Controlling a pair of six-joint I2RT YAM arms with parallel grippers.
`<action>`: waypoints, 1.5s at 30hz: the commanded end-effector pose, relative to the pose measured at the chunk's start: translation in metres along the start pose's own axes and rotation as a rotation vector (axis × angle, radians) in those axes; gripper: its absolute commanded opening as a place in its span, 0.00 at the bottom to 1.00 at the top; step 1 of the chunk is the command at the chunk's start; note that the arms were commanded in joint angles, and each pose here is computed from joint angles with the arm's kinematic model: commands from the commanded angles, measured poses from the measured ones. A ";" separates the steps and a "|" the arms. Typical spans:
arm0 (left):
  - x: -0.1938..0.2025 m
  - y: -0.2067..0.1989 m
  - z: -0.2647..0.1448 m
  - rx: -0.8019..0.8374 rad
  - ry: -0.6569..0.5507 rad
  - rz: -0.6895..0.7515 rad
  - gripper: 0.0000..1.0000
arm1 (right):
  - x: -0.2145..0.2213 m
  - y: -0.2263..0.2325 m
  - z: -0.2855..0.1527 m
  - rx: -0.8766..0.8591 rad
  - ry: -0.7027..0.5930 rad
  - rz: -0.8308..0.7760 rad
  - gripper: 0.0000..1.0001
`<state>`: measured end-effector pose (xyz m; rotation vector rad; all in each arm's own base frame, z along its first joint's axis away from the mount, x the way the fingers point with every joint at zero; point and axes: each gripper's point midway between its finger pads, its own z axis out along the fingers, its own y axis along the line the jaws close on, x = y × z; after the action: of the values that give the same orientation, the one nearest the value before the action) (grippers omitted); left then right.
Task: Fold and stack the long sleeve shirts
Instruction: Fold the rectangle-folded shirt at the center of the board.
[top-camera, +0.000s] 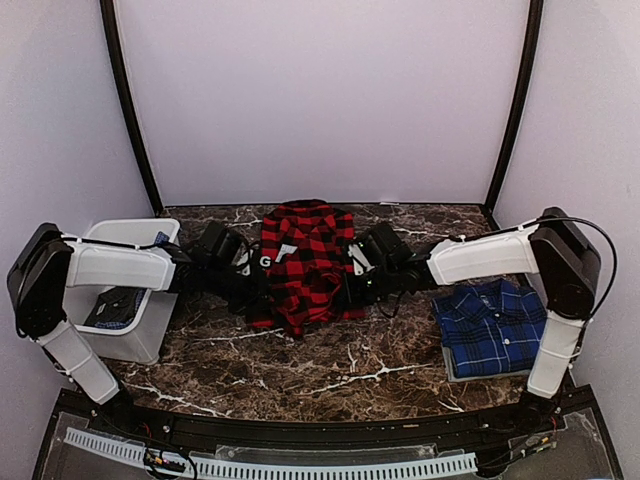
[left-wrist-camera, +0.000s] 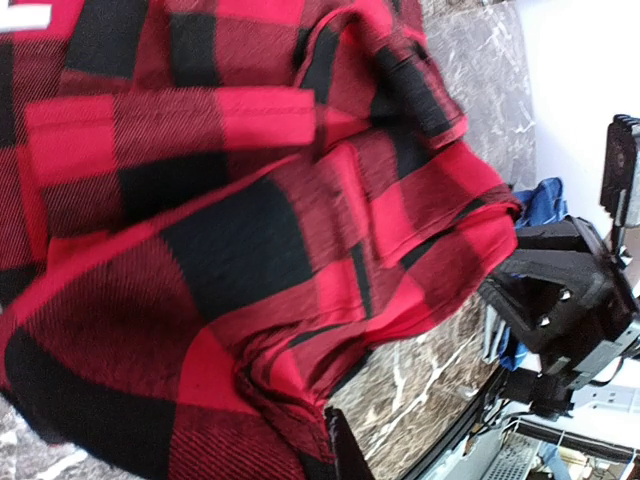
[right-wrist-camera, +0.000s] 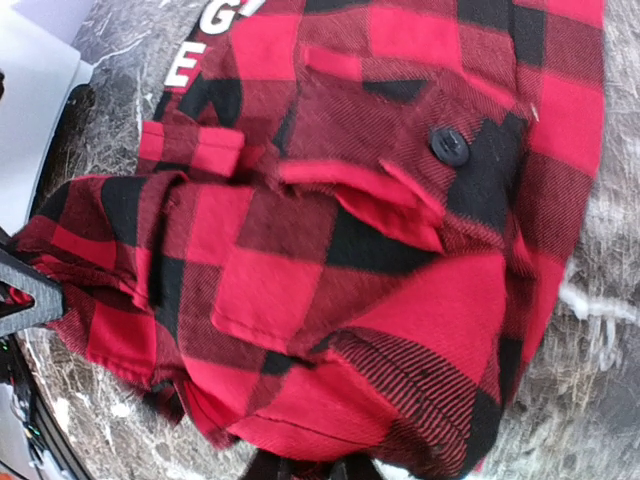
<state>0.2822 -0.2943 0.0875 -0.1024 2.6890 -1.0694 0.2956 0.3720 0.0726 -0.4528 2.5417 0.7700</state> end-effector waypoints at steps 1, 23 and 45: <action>-0.020 -0.004 0.000 0.007 -0.017 0.000 0.03 | -0.022 -0.002 0.005 0.039 -0.040 -0.022 0.05; -0.141 -0.016 0.004 0.183 -0.227 0.016 0.00 | -0.124 -0.016 -0.006 0.089 -0.244 -0.053 0.00; -0.143 0.002 0.015 0.151 -0.224 -0.003 0.18 | -0.060 0.015 -0.001 0.012 -0.178 -0.108 0.00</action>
<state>0.4231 -0.2831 0.0958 -0.2224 2.4394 -1.1732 0.3656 0.3775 0.0946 -0.4412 2.3994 0.6431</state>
